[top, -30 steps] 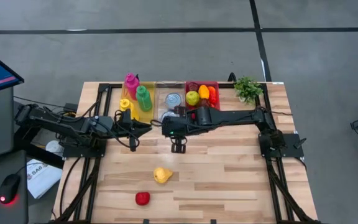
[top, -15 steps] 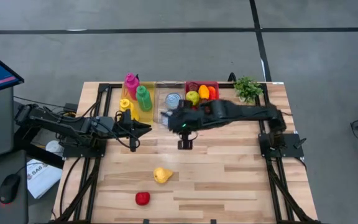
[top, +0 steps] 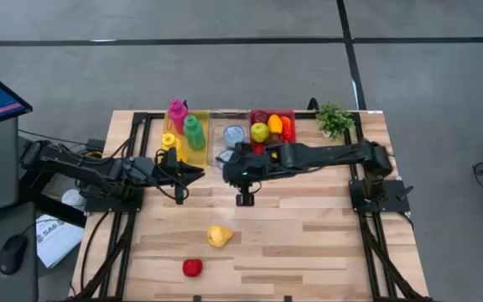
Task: Pick & Place Food Item
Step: Put the yellow pear into the pink bin
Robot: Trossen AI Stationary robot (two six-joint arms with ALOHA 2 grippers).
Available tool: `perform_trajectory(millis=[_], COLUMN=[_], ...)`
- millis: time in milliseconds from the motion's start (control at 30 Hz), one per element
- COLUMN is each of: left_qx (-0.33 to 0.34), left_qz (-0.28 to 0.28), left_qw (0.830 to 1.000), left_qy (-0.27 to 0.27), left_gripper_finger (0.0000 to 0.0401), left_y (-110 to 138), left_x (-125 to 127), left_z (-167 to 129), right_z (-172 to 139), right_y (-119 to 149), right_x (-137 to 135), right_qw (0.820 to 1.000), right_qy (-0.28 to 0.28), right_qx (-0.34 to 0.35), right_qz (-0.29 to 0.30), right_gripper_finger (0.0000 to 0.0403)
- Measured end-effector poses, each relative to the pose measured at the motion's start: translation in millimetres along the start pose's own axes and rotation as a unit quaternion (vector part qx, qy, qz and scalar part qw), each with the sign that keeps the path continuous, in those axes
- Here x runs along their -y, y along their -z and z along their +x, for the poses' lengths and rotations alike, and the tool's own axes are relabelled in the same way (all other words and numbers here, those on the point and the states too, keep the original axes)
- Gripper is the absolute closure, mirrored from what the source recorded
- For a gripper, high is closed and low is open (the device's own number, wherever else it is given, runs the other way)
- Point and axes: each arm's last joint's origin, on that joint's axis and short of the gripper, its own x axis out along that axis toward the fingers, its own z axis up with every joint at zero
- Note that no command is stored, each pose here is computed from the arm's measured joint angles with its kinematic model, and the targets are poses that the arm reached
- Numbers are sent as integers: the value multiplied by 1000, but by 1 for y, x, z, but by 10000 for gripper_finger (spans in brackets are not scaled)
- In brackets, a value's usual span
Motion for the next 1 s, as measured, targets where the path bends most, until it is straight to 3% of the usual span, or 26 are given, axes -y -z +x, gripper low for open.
perform_trajectory(millis=[133,400,667,833,1000], left_qx=[0,0,-4,-3,-7], left_qz=[0,0,-1,-1,-2], left_qw=[1000,1000,1000,1000,1000], left_qy=[0,0,19,20,19], left_gripper_finger=[348,348,348,348,348], left_y=[0,0,0,0,1], left_x=[0,0,1,1,2], left_z=[0,0,0,0,2], right_z=[-15,-38,-41,-54,-77], right_y=[15,74,130,144,157], right_x=[3,2,-10,-22,-26], right_qw=[996,982,974,969,965], right_qy=[-17,-24,-46,-63,-19], right_qx=[79,162,140,165,196], right_qz=[35,90,172,171,175], right_gripper_finger=[403,403,403,403,403])
